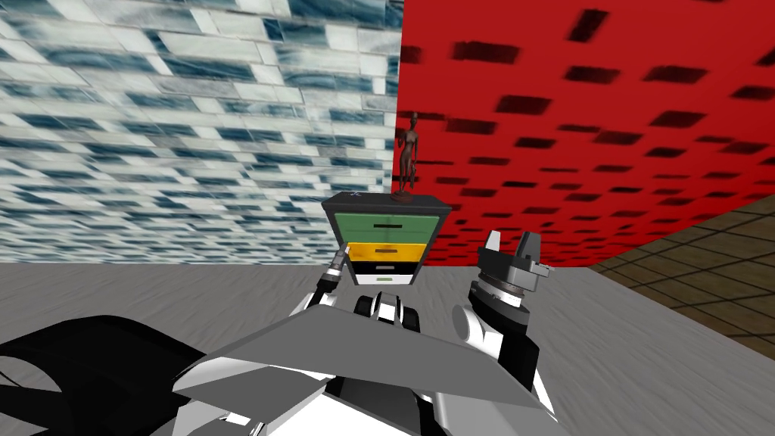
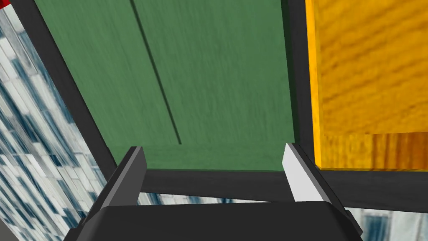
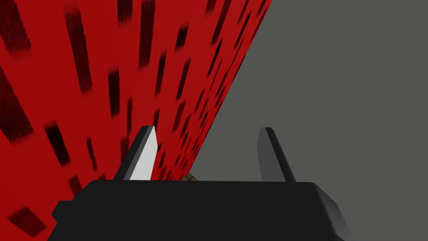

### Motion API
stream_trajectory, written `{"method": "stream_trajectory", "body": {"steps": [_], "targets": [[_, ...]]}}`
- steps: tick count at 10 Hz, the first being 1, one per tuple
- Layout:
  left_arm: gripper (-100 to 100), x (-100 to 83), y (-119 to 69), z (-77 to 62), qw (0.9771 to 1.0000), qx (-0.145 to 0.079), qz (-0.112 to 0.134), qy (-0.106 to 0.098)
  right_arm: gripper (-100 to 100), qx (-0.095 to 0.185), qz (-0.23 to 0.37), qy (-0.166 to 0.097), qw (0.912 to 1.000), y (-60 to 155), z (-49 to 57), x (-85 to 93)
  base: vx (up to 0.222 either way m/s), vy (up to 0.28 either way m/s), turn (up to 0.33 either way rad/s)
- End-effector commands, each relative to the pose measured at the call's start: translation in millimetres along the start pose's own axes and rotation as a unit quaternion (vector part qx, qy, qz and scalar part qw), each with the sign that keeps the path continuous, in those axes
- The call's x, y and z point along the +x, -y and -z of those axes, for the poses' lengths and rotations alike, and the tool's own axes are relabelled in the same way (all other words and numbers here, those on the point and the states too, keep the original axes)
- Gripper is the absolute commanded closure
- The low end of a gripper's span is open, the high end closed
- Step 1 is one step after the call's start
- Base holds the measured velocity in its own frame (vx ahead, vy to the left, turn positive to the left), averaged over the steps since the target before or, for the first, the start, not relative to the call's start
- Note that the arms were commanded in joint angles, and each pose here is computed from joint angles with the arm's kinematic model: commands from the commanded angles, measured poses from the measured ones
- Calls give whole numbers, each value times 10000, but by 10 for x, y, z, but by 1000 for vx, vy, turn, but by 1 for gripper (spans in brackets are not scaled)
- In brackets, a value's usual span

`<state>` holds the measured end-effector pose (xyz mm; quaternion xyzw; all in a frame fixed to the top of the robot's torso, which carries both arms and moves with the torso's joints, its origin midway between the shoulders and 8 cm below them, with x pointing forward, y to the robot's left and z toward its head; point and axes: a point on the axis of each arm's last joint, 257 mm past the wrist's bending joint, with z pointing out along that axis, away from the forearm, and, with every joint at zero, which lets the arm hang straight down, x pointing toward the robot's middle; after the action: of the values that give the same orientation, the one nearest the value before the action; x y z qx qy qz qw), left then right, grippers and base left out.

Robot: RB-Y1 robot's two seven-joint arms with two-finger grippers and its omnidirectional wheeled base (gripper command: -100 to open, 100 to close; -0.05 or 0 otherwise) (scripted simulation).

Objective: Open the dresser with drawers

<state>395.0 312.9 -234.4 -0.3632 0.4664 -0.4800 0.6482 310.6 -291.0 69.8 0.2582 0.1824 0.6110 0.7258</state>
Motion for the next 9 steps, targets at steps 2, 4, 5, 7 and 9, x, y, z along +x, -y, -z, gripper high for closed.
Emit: {"method": "stream_trajectory", "body": {"steps": [2,4,5,7,9], "targets": [[-100,14,-226,115,9998,-193,36,26,0,0,0,0,10000,0,0,0,54,-93,15],[-100,31,-402,207,9995,-316,75,64,0,0,0,0,10000,0,0,0,58,-98,17],[-100,40,-483,253,9992,-374,93,82,0,0,0,0,10000,0,0,0,73,-131,33],[-100,60,-648,356,9984,-546,115,89,0,-1,0,0,10000,0,0,0,53,-98,9],[-100,84,-828,480,9973,-710,148,113,0,0,0,0,10000,0,0,0,68,-130,25]]}}
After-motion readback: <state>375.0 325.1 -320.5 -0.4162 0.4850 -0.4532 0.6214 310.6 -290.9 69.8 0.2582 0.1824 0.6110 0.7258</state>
